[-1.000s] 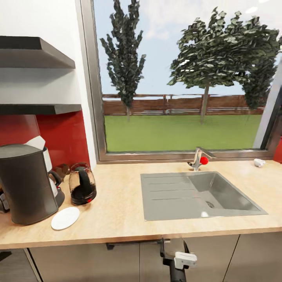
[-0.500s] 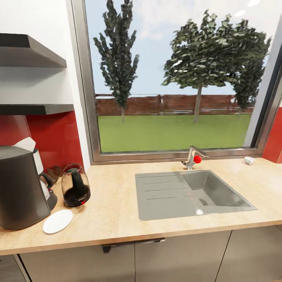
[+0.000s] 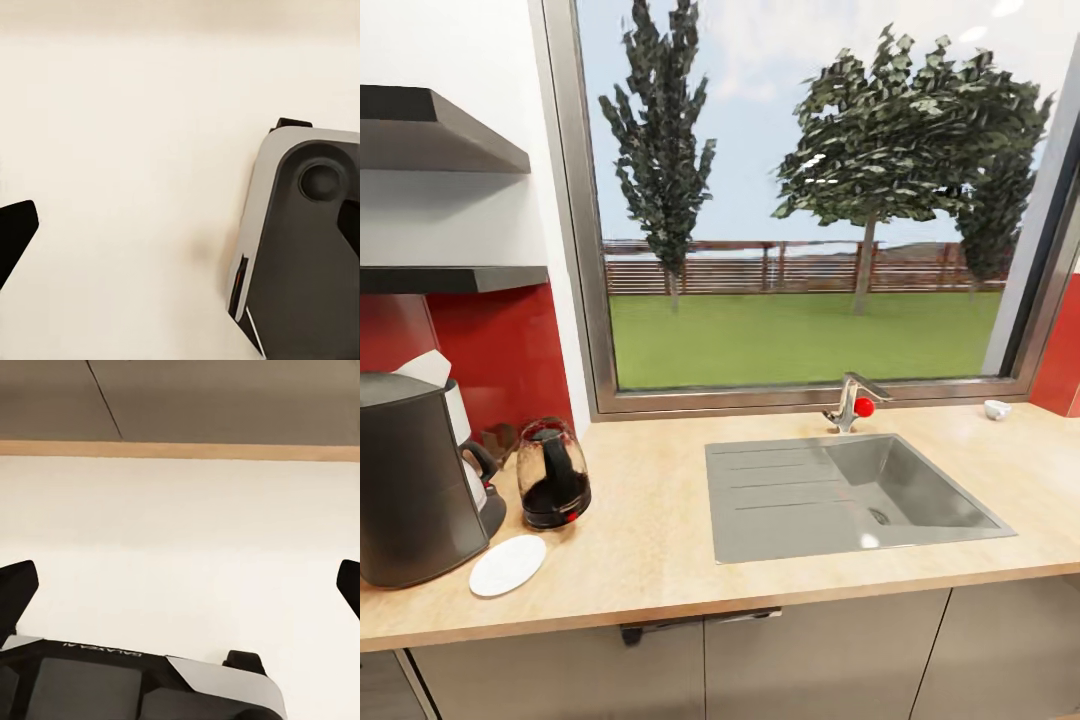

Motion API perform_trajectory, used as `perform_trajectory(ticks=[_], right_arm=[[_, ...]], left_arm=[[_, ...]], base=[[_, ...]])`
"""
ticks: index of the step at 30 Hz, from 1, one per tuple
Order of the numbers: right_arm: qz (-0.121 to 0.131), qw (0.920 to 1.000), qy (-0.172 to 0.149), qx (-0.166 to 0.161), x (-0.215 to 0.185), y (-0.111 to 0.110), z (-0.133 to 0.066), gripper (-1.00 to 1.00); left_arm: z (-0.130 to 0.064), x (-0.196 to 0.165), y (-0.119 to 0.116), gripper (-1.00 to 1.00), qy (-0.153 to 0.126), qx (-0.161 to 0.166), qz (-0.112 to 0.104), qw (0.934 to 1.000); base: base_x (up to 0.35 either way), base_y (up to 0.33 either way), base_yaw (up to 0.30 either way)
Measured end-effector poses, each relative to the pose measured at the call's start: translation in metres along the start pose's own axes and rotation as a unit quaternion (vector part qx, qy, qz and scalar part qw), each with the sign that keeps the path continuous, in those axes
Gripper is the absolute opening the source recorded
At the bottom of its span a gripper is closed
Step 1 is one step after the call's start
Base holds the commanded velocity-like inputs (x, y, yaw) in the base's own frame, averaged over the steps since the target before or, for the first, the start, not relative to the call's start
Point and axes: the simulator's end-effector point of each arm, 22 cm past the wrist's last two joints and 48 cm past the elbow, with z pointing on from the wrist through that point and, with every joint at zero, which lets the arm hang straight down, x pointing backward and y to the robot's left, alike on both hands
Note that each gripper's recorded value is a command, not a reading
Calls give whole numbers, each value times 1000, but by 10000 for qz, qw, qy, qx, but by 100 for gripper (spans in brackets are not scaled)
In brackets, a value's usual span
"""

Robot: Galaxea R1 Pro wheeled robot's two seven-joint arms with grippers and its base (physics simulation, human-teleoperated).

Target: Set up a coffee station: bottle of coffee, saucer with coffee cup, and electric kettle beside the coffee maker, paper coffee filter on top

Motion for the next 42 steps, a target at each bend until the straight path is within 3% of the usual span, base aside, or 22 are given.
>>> perform_trajectory(ticks=[7, 15, 21, 25, 29, 30, 31, 32, 36, 42], right_arm=[[38, 10000, 2, 63, 1, -8, 0, 100], [420, 9988, 61, 228, 5, -19, 0, 100], [427, 9985, 90, 332, 8, -36, 1, 100], [429, 9985, 99, 340, 9, -38, 1, 100], [430, 9984, 108, 357, 10, -40, 1, 100], [429, 9984, 112, 360, 11, -41, 1, 100], [417, 9982, 116, 413, 12, -49, 1, 100], [401, 9981, 121, 457, 13, -57, 1, 100], [372, 9974, 135, 597, 16, -80, 0, 100], [450, 9969, 146, 630, 17, -83, 0, 100]], left_arm=[[0, -3, 2, 100, -35, -28, 23, 10000], [0, -3, 1, 100, -43, -24, 7, 10000], [0, -2, -2, 100, -48, 25, 29, 10000], [0, -5, -7, 100, -117, 134, 407, 9990], [3, -20, 8, 100, -295, 193, 863, 9956], [4, -27, 7, 100, -356, 402, 935, 9942], [-2, -63, -37, 100, -673, 1528, 1055, 9803], [-8, -88, -55, 100, -901, 1887, 1084, 9719], [-25, -144, -98, 100, -1496, 2325, 1127, 9544], [-28, -147, -105, 100, -1580, 2376, 1147, 9515]], base=[[0, 0, -244], [0, 0, -299], [0, 0, -300], [0, 0, -300], [0, 0, -300], [0, 0, -300], [0, 0, -300], [0, 0, -300], [0, -13, -300], [32, -217, -300]])
